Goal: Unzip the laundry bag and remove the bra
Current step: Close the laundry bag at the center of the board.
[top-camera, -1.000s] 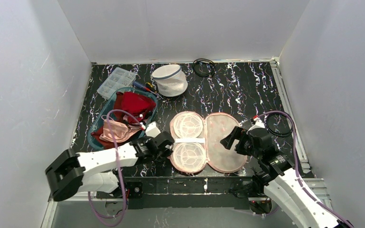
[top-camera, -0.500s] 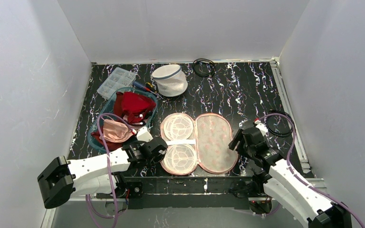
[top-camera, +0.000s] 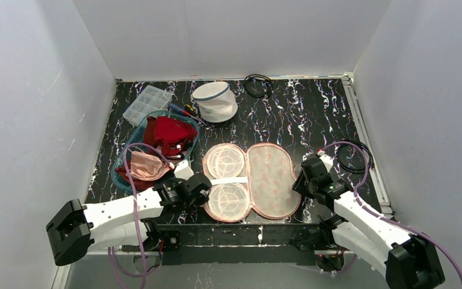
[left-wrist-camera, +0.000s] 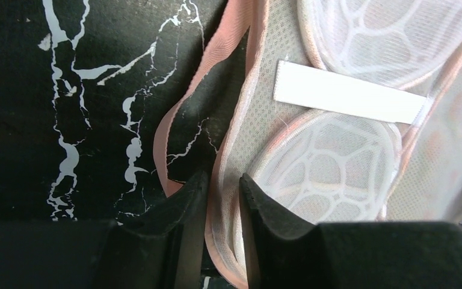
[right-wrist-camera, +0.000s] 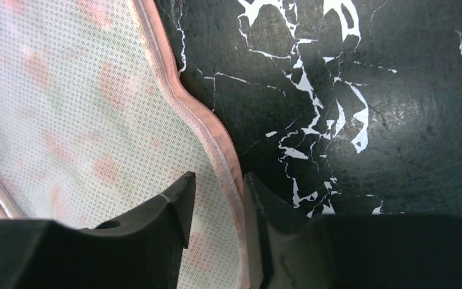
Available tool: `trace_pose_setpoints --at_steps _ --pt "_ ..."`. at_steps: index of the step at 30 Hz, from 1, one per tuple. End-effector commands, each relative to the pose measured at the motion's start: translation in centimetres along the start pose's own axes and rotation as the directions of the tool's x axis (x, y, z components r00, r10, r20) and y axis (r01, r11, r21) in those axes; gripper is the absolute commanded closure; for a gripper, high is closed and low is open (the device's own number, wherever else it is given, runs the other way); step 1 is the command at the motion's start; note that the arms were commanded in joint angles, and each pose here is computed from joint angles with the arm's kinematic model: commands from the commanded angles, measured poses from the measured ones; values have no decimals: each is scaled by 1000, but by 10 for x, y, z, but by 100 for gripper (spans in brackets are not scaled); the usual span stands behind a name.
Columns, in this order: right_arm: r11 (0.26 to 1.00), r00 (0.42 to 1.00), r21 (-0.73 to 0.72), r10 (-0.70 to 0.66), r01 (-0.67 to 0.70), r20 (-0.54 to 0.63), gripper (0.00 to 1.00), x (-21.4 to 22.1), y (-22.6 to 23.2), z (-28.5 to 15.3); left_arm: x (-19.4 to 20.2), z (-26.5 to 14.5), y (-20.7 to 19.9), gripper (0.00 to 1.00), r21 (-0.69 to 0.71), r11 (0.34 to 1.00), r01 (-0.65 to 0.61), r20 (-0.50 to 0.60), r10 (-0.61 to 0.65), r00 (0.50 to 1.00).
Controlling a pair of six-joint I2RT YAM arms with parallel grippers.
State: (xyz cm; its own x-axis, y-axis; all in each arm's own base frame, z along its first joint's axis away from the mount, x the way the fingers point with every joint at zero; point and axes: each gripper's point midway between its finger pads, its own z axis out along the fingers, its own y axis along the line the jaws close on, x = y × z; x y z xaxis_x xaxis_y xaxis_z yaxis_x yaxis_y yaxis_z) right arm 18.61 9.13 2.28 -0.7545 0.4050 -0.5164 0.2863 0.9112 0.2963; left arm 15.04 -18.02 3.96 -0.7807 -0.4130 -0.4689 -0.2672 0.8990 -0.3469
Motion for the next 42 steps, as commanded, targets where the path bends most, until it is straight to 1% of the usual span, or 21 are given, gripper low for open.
trace_pose_setpoints --at_steps 1,2,4,6,7,11,13,17,20,23,26,29,32,35,37,39,42 --pt "999 1000 27 -17 17 -19 64 2 -3 3 -6 -8 -5 74 39 999 10 10 -10 1000" --pt "1000 1000 25 -18 19 -21 67 3 -2 3 -6 -9 -6 73 47 999 11 9 -11 1000" --pt "1000 999 19 -23 23 -23 78 2 -1 2 -5 -10 -8 70 65 998 9 6 -9 1000" --pt "1000 999 4 -31 31 -20 94 -1 3 -1 -5 -12 -12 67 84 996 -4 3 4 1000" --pt "999 999 -5 -41 41 -16 99 -4 6 -4 -6 -13 -14 65 93 996 -14 4 13 1000" --pt "996 995 -20 -88 89 43 99 -29 16 -25 -18 -22 -27 49 126 989 -83 39 79 996" --pt "993 991 -52 -101 106 84 99 -44 26 -38 -27 -28 -33 44 114 985 -130 61 124 990" --pt "973 985 -181 -121 142 122 99 -59 55 -63 -41 -37 -40 43 74 976 -204 85 198 976" --pt "943 980 -281 -147 179 134 99 -64 75 -78 -47 -40 -42 43 58 971 -231 96 225 970" --pt "922 975 -332 -151 199 166 99 -72 86 -93 -51 -41 -42 42 64 968 -243 106 235 966" --pt "903 964 -374 -131 212 230 99 -84 94 -110 -51 -36 -40 42 71 966 -247 75 242 967" --pt "839 948 -483 -115 252 296 99 -91 111 -136 -51 -29 -43 43 77 966 -247 46 244 969" --pt "766 941 -571 -131 296 312 99 -89 128 -155 -51 -20 -42 45 55 965 -255 25 254 967" --pt "725 938 -607 -169 326 302 99 -86 137 -162 -47 -12 -44 46 54 964 -260 -1 261 965" --pt "684 936 -645 -186 341 298 99 -82 146 -167 -43 -6 -48 46 62 964 -259 -15 260 965" --pt "624 939 -704 -179 339 294 99 -80 159 -173 -36 2 -57 47 86 963 -257 -42 261 964" --pt "528 952 -792 -167 306 256 99 -71 178 -179 -29 11 -73 49 115 960 -255 -84 265 961"
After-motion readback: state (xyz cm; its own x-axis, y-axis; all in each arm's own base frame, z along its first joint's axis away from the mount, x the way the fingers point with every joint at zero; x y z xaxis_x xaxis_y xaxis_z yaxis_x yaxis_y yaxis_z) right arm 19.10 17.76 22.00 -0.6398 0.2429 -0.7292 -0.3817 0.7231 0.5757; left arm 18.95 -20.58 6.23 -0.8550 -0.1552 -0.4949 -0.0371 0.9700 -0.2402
